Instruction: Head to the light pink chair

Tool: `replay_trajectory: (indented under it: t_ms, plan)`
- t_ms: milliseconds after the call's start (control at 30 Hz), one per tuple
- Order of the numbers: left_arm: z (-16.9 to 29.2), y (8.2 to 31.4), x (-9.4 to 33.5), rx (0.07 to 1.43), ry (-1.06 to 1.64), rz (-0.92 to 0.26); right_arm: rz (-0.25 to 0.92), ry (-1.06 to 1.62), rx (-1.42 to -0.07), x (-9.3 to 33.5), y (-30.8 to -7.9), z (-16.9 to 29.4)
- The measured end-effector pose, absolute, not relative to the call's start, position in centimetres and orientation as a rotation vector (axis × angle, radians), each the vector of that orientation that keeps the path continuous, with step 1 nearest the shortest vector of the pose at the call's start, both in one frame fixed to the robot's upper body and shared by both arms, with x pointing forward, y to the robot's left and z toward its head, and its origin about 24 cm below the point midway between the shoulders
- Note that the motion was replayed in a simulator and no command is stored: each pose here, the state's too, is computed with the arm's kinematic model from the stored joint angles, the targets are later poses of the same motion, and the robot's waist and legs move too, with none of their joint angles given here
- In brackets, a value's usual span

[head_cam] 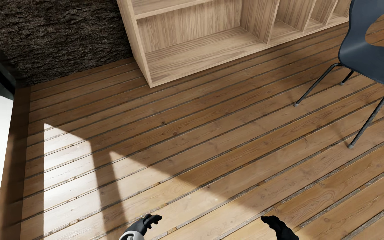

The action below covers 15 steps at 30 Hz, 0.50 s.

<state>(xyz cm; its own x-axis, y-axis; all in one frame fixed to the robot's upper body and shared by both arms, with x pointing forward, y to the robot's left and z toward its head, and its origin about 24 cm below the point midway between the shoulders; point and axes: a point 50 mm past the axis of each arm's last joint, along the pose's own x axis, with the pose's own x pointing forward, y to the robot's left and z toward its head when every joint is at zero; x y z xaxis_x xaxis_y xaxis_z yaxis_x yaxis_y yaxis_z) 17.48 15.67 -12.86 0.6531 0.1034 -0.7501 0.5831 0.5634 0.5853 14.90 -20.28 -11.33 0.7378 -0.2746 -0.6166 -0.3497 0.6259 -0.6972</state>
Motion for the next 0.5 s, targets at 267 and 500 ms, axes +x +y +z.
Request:
replay_trajectory:
  t_ms: [267, 500]
  plan:
    - [-16.6, 16.0, 11.7, 1.326, 1.116, -1.053, 0.252, 0.334, -0.987, 19.0, -14.7, -6.1]
    - [-6.7, 13.7, 24.8, 1.525, 0.193, -0.367, -0.099, 0.89, -0.969, 11.9, -23.4, -11.2]
